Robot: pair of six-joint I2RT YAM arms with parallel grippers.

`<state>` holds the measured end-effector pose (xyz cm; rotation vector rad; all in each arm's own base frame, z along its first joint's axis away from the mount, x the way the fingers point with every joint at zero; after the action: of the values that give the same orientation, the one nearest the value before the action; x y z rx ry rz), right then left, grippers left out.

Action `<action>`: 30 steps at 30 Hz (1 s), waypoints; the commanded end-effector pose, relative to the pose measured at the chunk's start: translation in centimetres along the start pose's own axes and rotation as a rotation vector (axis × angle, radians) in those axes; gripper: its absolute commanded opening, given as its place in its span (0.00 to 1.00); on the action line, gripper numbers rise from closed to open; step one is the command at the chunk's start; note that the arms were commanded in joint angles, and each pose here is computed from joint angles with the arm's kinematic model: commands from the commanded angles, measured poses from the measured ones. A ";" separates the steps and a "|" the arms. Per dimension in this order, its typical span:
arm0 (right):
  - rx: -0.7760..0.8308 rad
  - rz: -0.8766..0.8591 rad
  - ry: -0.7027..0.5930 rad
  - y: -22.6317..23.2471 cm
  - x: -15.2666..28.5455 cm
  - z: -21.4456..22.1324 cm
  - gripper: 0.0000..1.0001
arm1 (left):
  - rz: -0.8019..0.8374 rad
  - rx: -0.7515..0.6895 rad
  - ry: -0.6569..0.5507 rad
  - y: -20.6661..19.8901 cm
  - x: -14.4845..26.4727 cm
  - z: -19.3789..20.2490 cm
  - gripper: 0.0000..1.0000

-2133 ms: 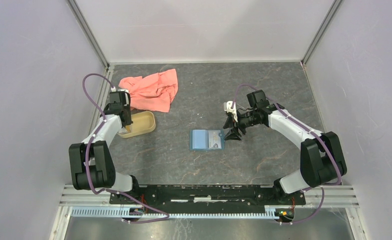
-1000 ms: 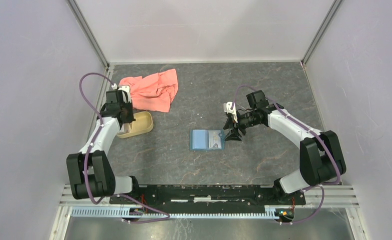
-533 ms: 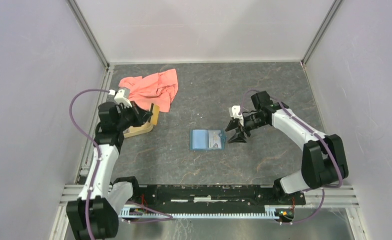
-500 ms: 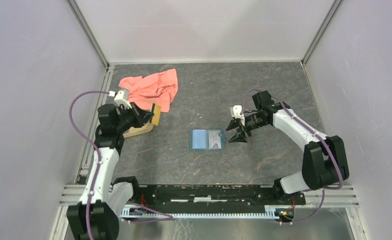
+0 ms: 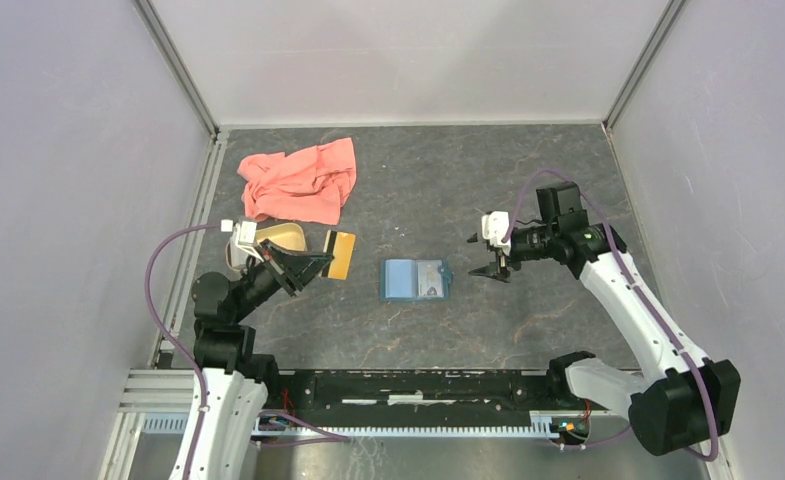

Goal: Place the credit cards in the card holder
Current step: Pick up the credit card from the storage box.

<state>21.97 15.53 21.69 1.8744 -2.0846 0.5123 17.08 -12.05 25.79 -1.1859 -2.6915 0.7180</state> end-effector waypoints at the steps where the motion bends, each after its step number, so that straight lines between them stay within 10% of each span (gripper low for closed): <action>1: -0.048 0.065 -0.022 -0.3 0.9 0.2 0.70 | 0.063 0.027 -0.065 -2.1 0.4 -0.8 0.02; 30: -0.258 -0.097 -0.308 2.6 -1.1 3.9 0.93 | 0.166 0.091 -0.059 -4.7 -4.0 3.3 0.02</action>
<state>19.32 14.61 16.00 1.9293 -2.1289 0.0043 14.91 -18.12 22.73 -1.3392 -2.4761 0.8959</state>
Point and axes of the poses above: each gripper's point midway between its finger pads, its own x axis back along the fingers, its own y axis along the line the jaws close on, z = x × y, the point moved 4 cm from there along x, back along the fingers, and after that the axes turned 13 degrees about -x, right-handed, at the moved point
